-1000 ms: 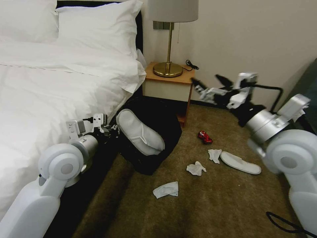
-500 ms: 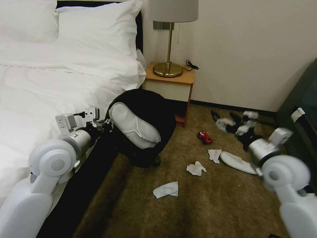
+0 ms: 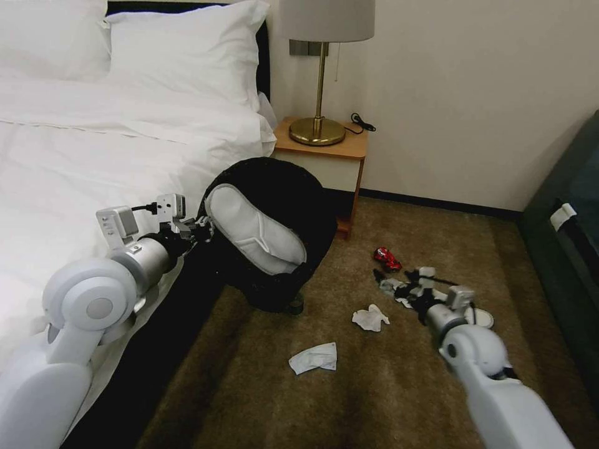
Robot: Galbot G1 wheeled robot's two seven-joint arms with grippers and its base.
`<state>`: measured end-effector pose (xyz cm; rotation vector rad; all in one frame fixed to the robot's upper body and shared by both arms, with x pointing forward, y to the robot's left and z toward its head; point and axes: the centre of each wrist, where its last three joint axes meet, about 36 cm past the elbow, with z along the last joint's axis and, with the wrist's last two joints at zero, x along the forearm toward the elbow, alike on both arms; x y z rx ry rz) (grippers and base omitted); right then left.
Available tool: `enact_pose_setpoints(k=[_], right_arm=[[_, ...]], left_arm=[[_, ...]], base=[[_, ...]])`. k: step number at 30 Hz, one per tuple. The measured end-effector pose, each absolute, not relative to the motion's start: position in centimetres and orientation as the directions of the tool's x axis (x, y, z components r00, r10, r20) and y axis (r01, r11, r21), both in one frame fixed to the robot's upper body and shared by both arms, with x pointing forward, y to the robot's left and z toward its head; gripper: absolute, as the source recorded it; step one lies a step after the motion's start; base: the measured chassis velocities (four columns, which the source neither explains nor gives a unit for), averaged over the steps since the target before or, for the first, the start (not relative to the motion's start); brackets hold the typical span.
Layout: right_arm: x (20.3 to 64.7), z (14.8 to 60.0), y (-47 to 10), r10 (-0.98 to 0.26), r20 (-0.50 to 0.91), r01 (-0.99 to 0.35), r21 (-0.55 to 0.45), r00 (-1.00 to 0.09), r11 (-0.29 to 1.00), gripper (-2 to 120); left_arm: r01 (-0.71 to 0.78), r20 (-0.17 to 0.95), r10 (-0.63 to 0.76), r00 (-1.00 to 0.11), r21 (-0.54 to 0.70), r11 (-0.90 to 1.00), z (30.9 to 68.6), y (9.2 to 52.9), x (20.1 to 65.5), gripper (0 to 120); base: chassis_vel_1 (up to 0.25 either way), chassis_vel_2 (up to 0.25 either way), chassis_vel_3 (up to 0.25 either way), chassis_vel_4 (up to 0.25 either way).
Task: Pick up the trash bin, then pick up the garbage on the floor and place it into the trash bin.
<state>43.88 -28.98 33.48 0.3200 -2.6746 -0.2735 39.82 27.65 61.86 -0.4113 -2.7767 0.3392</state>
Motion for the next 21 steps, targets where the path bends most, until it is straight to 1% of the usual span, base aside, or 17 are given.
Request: enact_pose_setpoints(k=[2, 3, 5, 13, 21], right_arm=[[44.1, 31.3, -27.3, -0.286, 0.421, -0.193, 0.249, -0.861, 0.949, 100], [44.1, 31.3, -27.3, -0.286, 0.421, -0.193, 0.249, -0.861, 0.949, 100], [44.2, 29.4, -25.7, -0.307, 0.441, -0.209, 0.257, -0.844, 0.944, 100], [44.6, 26.3, -22.2, -0.356, 0.469, -0.259, 0.26, -0.808, 0.93, 100], [45.9, 22.5, -19.6, -0.367, 0.522, -0.296, 0.216, -0.77, 0.93, 100]], left_arm=[[0.246, 0.266, 0.319, -0.91, -0.272, 0.93, 62.1, 27.7, 39.7, 1], [0.246, 0.266, 0.319, -0.91, -0.272, 0.93, 62.1, 27.7, 39.7, 1], [0.25, 0.264, 0.321, -0.91, -0.27, 0.93, 62.2, 27.7, 39.5, 1], [0.259, 0.258, 0.328, -0.909, -0.266, 0.928, 62.6, 27.6, 39.2, 1], [0.266, 0.248, 0.331, -0.911, -0.262, 0.928, 63.1, 27.7, 38.9, 1]], base=[[0.0, 0.0, 0.0, 0.0], [0.0, 0.0, 0.0, 0.0], [0.0, 0.0, 0.0, 0.0], [0.0, 0.0, 0.0, 0.0], [0.0, 0.0, 0.0, 0.0]])
